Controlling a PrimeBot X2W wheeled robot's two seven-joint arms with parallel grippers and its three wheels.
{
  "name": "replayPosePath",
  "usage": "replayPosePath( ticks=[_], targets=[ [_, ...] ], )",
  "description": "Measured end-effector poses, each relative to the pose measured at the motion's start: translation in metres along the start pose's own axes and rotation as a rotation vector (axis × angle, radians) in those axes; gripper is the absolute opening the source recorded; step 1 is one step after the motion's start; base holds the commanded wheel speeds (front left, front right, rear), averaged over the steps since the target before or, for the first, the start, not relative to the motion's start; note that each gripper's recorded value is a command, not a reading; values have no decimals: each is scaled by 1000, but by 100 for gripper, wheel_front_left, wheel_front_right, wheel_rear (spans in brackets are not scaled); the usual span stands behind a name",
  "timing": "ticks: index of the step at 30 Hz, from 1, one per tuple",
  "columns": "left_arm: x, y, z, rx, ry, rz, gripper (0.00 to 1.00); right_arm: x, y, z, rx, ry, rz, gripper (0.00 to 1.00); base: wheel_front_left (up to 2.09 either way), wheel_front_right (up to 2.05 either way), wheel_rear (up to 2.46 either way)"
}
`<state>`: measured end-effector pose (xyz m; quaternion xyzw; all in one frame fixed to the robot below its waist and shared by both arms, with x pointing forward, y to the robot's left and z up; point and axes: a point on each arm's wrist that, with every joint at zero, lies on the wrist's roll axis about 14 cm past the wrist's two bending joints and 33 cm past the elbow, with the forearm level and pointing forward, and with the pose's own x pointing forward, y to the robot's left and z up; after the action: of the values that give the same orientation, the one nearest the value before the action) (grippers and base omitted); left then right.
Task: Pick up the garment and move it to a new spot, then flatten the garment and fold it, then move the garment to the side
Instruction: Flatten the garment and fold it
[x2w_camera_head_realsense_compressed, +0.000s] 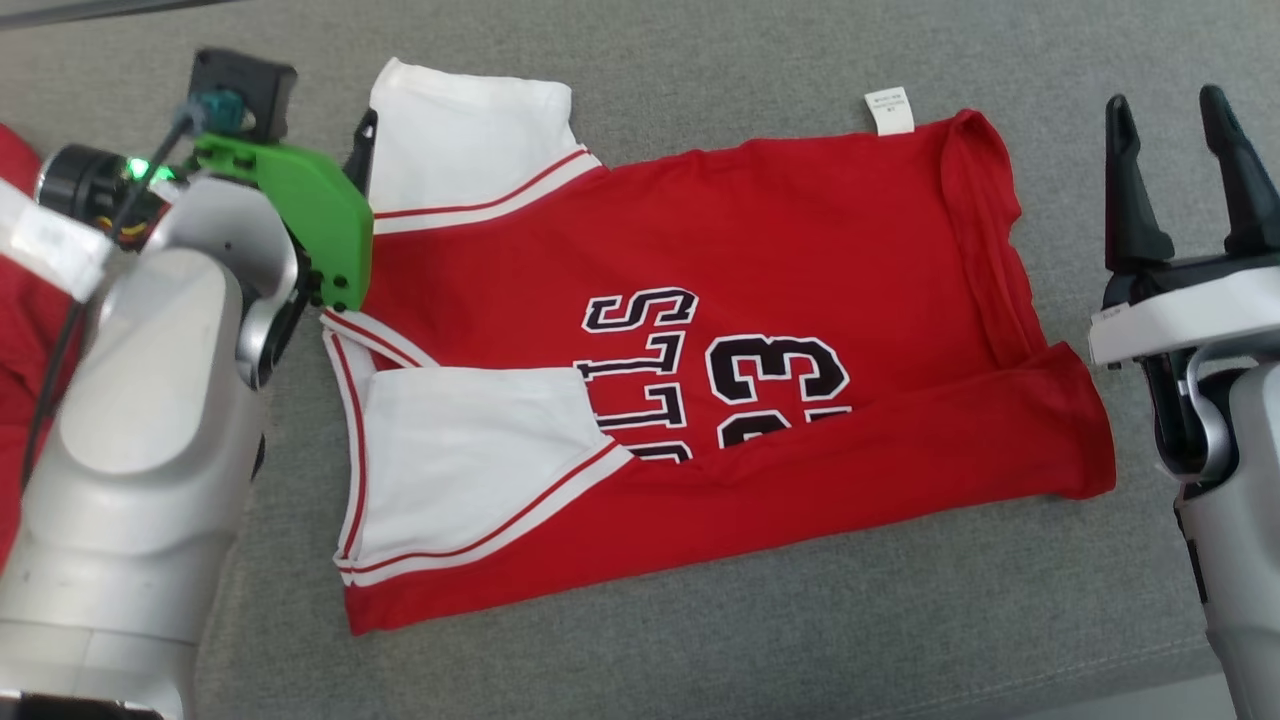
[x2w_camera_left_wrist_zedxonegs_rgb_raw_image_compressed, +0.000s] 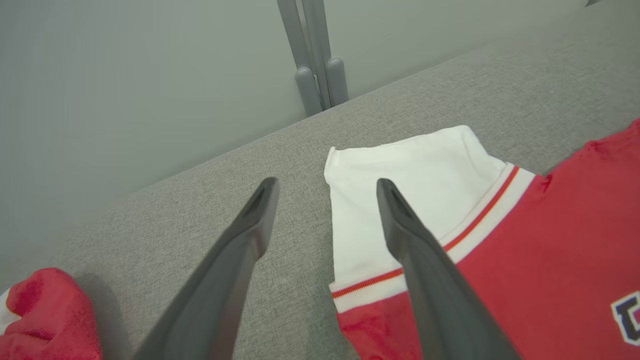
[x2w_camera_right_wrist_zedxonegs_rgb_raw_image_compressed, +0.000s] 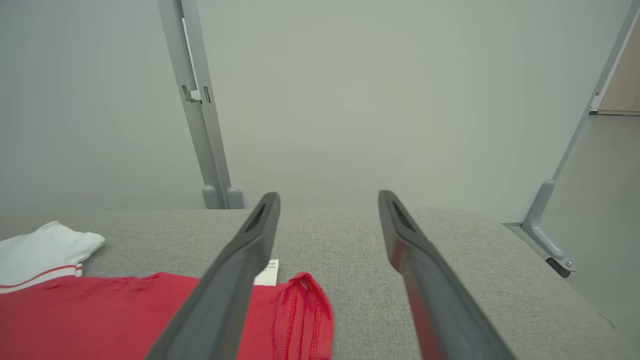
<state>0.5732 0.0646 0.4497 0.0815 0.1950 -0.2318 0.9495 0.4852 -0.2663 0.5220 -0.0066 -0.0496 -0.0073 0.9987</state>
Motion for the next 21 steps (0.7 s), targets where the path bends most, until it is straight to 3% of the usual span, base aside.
replayPosePath(
  ticks=[11,21],
  targets=[
    [61,15,-20,-29,297,-96,100,20,-13,-17,-5,7,-42,100,0,0,0],
    [94,1,-50,-7,385,-166,100,12,-27,-41,-36,69,-78,100,0,0,0]
  ],
)
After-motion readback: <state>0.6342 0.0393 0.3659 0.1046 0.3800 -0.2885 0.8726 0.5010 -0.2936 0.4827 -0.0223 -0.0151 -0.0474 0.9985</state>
